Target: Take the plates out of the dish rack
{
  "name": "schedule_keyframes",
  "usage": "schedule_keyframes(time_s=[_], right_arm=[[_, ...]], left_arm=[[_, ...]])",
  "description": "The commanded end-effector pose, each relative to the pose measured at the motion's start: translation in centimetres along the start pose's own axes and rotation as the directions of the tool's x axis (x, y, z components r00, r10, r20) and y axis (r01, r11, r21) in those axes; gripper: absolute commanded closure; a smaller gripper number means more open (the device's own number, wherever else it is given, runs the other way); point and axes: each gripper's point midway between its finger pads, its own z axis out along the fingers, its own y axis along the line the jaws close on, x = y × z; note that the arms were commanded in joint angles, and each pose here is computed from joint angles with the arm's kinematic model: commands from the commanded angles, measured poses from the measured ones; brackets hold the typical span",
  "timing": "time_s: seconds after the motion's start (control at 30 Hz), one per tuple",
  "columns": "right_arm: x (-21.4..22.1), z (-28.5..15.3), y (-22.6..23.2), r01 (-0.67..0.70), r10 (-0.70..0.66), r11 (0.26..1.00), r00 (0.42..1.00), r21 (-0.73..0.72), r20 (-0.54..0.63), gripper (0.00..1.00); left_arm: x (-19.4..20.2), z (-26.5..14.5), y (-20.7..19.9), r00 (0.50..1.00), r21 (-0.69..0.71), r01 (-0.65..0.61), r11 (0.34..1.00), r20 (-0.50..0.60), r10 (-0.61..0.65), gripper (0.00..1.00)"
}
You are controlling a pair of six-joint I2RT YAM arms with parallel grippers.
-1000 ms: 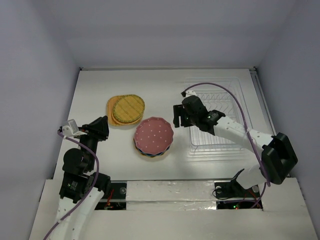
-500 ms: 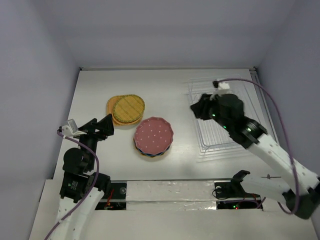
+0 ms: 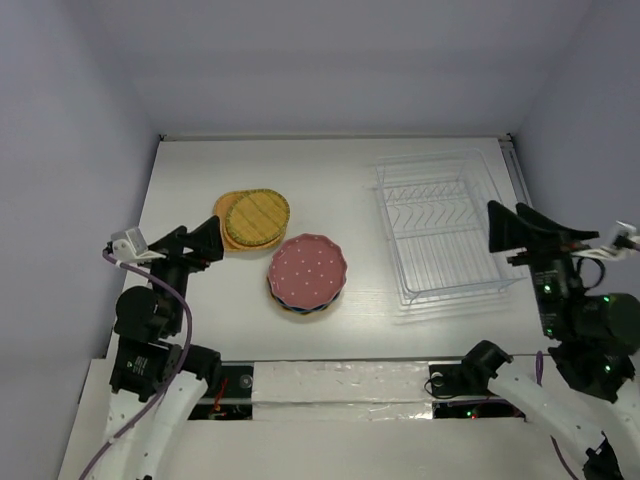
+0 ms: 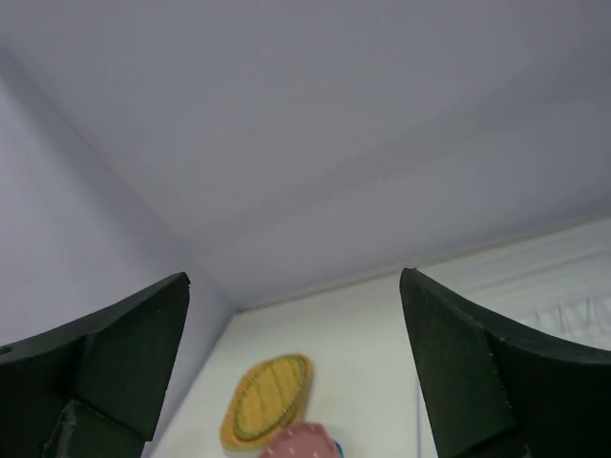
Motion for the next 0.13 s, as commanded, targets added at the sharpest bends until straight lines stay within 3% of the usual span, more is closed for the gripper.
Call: schedule_keyframes(time_s=[0.0, 0.1], right_arm=[[5.7, 1.4, -2.8, 0.084, -0.067, 0.989, 0.989, 0.120, -0.135, 0.00], [7.3, 2.0, -3.0, 0.089, -0.068, 0.988, 0.984, 0.125, -0.167, 0.00]], left_arm=[[-2.6, 0.1, -1.4, 0.997, 0.042, -0.009, 0.999, 0.075, 0.006, 0.11], [-1.1, 0.3, -0.6, 0.999, 0.026, -0.012, 1.000, 0.046, 0.011, 0.10]])
